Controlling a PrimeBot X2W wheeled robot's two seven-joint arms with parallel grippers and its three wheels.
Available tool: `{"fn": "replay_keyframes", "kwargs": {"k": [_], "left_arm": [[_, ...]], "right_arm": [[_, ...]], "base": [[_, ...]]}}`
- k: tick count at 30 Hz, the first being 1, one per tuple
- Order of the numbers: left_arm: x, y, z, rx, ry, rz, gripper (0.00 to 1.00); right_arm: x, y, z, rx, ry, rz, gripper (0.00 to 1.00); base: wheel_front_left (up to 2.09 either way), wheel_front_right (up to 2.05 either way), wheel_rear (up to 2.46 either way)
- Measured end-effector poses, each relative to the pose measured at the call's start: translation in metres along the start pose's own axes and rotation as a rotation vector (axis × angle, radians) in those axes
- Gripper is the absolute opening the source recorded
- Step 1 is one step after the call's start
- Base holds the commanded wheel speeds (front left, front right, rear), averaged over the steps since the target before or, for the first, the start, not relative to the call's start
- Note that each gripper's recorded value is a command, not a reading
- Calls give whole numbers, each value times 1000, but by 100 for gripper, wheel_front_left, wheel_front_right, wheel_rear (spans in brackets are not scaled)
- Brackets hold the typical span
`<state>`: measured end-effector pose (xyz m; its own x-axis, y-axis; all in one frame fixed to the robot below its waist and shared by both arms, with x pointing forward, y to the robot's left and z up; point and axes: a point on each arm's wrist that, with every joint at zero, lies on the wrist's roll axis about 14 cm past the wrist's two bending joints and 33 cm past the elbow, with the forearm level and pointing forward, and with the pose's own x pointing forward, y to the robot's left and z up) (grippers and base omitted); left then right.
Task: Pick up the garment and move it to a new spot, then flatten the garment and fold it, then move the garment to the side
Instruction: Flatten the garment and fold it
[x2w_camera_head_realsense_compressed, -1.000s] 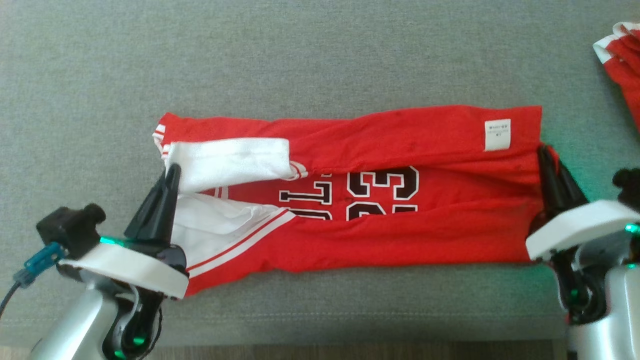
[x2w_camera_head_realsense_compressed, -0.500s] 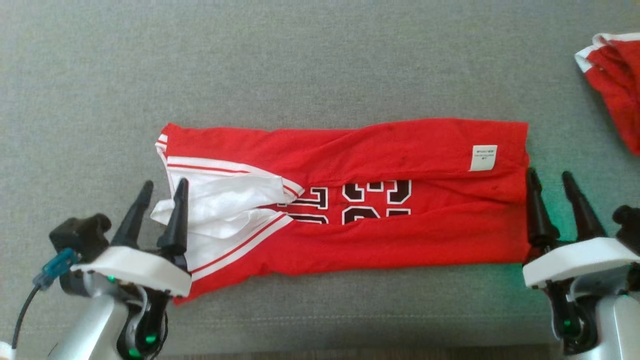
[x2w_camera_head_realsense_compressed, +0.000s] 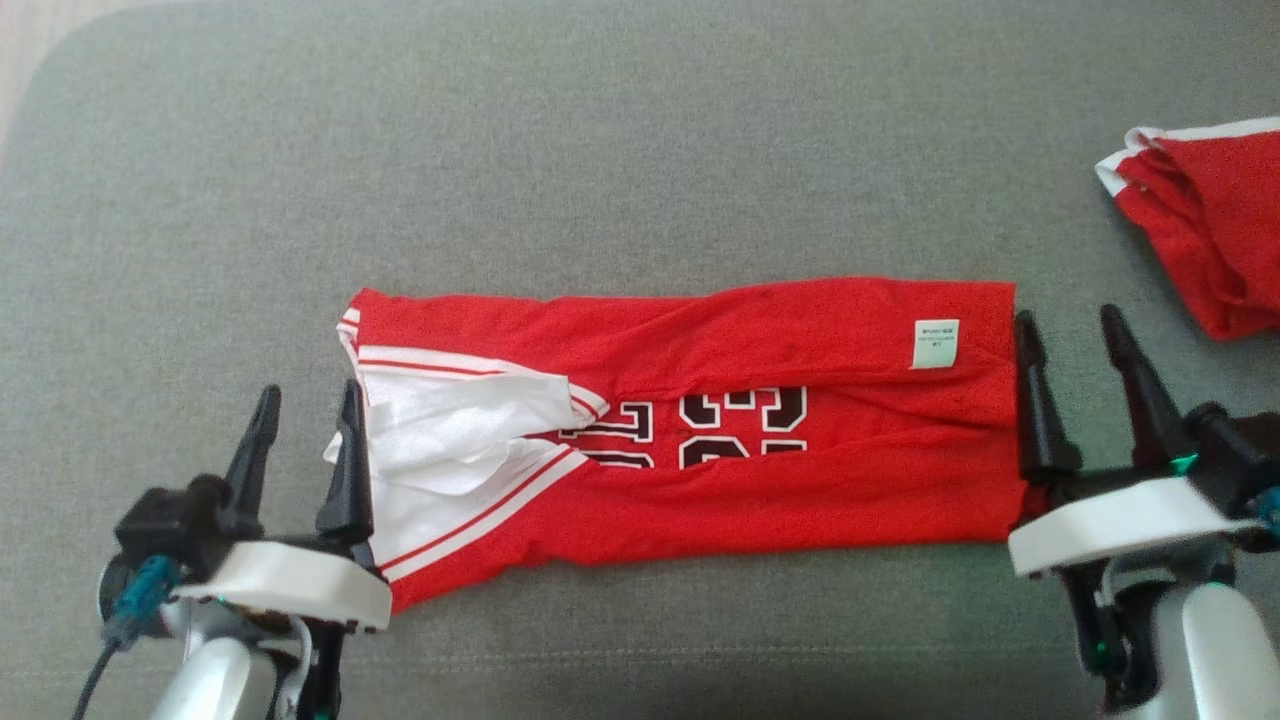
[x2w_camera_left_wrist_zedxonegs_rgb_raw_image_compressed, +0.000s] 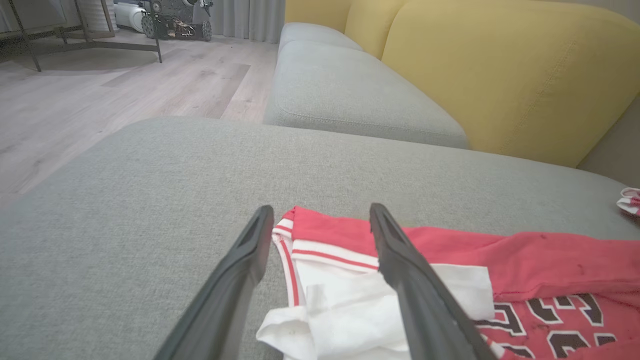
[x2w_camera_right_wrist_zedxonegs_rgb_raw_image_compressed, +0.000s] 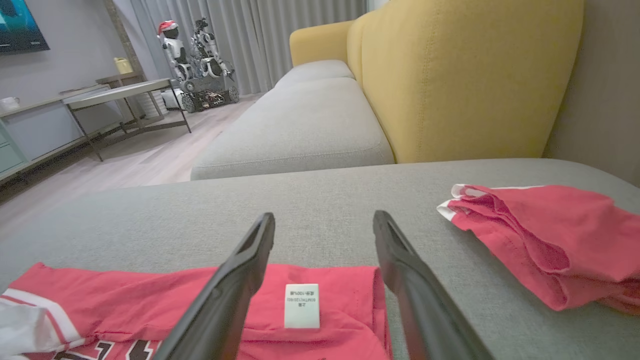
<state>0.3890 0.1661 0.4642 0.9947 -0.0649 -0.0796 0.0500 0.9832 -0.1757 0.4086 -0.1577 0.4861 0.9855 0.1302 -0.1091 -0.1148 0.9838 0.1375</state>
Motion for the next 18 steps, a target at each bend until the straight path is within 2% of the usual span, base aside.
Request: {"fn": "replay_keyframes", "kwargs": {"k": [7, 18], "left_arm": [[-8, -1, -4, 18, 22, -1, 100], [-10, -2, 0, 25, 16, -2, 100]], "right_arm": [[-13, 10, 0, -14, 4, 25, 100], [-17, 7, 3, -14, 0, 15, 100]], "base": [[0, 0, 0], [0, 0, 0]]}}
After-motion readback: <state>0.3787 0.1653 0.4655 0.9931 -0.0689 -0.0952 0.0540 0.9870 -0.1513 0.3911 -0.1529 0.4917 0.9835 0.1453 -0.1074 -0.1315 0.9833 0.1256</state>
